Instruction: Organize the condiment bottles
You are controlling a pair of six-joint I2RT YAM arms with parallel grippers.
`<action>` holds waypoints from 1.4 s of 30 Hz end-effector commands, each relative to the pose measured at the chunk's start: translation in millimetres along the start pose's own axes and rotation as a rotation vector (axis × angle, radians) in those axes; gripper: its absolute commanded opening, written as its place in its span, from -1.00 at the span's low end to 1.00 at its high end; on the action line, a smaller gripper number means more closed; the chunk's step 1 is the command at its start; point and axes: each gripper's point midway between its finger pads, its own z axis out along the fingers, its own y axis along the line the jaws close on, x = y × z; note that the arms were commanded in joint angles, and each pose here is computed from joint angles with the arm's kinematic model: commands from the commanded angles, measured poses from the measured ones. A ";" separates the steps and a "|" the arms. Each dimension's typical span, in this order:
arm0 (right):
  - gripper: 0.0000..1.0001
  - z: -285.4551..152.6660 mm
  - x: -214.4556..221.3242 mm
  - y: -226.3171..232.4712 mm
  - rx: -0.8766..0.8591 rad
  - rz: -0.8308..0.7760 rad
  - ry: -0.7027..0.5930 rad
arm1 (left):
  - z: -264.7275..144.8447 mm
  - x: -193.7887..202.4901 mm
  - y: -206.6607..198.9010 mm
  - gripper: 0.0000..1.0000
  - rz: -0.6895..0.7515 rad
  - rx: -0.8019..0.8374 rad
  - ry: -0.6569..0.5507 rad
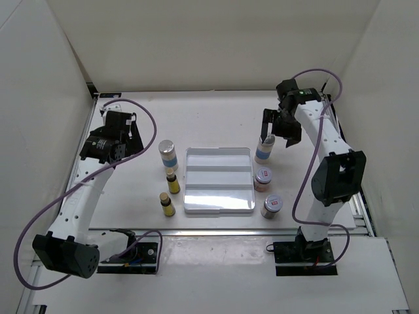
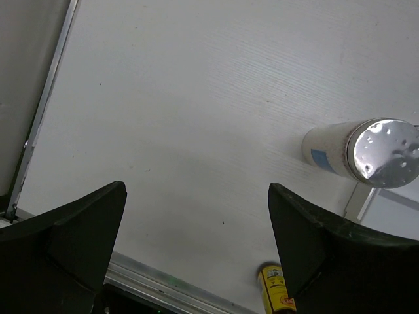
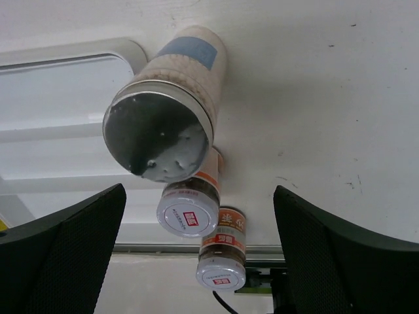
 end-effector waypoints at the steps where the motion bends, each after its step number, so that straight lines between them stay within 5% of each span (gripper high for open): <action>1: 0.91 -9.6 -15.1 11.1 -0.025 -0.048 -0.048 | -1.7 -3.0 -6.9 1.00 -0.014 0.028 0.011; 6: 0.91 6.4 -26.2 27.1 -0.030 -0.085 -0.032 | 8.2 -1.2 -2.3 1.00 0.027 -0.023 0.026; 13: 0.61 36.8 -16.0 22.6 0.051 -0.103 0.084 | 17.1 3.3 1.8 1.00 0.065 -0.066 0.047; 22: -0.23 24.7 -20.4 12.6 0.145 -0.115 0.045 | 18.4 13.8 6.0 1.00 0.055 -0.081 0.059; 28: -0.79 -24.6 -48.4 34.4 0.114 -0.149 -0.159 | 18.4 13.8 6.0 1.00 0.055 -0.081 0.059; 32: -0.85 -46.1 -49.3 82.6 -0.052 -0.254 -0.225 | 20.5 15.8 3.5 1.00 0.059 -0.074 0.071; 42: -0.99 -32.8 11.6 148.5 -0.255 -0.385 -0.078 | 20.5 16.4 0.9 1.00 0.031 -0.067 0.073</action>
